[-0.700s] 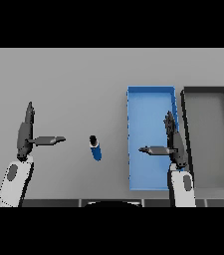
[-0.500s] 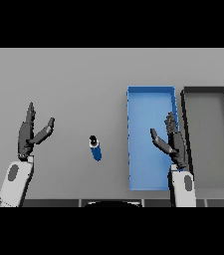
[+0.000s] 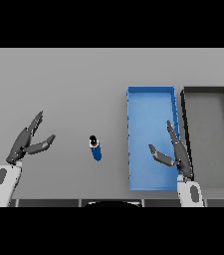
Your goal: Pick up the blue pipe and place it into the blue bin.
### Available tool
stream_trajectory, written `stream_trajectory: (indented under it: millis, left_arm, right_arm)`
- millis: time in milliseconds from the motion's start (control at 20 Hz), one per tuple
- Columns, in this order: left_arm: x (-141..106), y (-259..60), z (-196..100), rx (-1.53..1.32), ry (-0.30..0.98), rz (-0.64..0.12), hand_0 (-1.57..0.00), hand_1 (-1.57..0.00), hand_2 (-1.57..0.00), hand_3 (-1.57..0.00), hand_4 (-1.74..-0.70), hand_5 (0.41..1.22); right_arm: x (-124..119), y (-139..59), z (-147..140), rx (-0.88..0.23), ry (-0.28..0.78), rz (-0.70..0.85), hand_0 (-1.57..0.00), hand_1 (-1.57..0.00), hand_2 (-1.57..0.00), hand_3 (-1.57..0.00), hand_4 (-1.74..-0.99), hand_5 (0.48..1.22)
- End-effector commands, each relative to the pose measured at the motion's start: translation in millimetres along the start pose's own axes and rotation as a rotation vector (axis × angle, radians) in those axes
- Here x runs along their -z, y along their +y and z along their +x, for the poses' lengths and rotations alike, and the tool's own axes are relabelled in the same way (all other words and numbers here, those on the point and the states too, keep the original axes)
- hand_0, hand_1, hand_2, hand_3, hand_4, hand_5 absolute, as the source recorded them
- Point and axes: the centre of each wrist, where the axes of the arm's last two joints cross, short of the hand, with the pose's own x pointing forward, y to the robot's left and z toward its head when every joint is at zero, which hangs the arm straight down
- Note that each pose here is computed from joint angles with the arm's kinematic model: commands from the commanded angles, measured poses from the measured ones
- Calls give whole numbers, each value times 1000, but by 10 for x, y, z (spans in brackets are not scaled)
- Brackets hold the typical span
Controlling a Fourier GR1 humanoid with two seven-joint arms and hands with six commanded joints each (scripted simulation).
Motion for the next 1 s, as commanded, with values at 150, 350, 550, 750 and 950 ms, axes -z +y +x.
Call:
stream_trajectory:
  millis: [150, 350, 550, 750, 950]
  left_arm:
    - [-139, -106, 70, 18, 1, -200, 1, 1, 1, 1, -1181, 584]
    - [-148, -354, 169, 28, 25, -321, 1, 1, 1, 1, -1187, 532]
    - [-53, -664, 227, 21, 25, -411, 1, 1, 1, 1, -1205, 502]
    - [29, -941, 128, 32, 13, -443, 1, 1, 1, 1, -1207, 479]
    - [131, -1221, 115, 29, -35, -435, 1, 1, 1, 1, -1225, 499]
  right_arm:
    - [34, -16, 8, 9, -7, 24, 1, 1, 1, 1, -1228, 601]
    - [106, 4, 22, 20, -31, 32, 1, 1, 1, 1, -1254, 626]
    - [121, 3, 33, 28, -24, 33, 1, 1, 1, 1, -1283, 642]
    - [68, -14, 28, 15, -29, 29, 1, 1, 1, 1, -1294, 653]
    - [65, 23, -1, 42, -5, 34, 1, 1, 1, 1, -1306, 651]
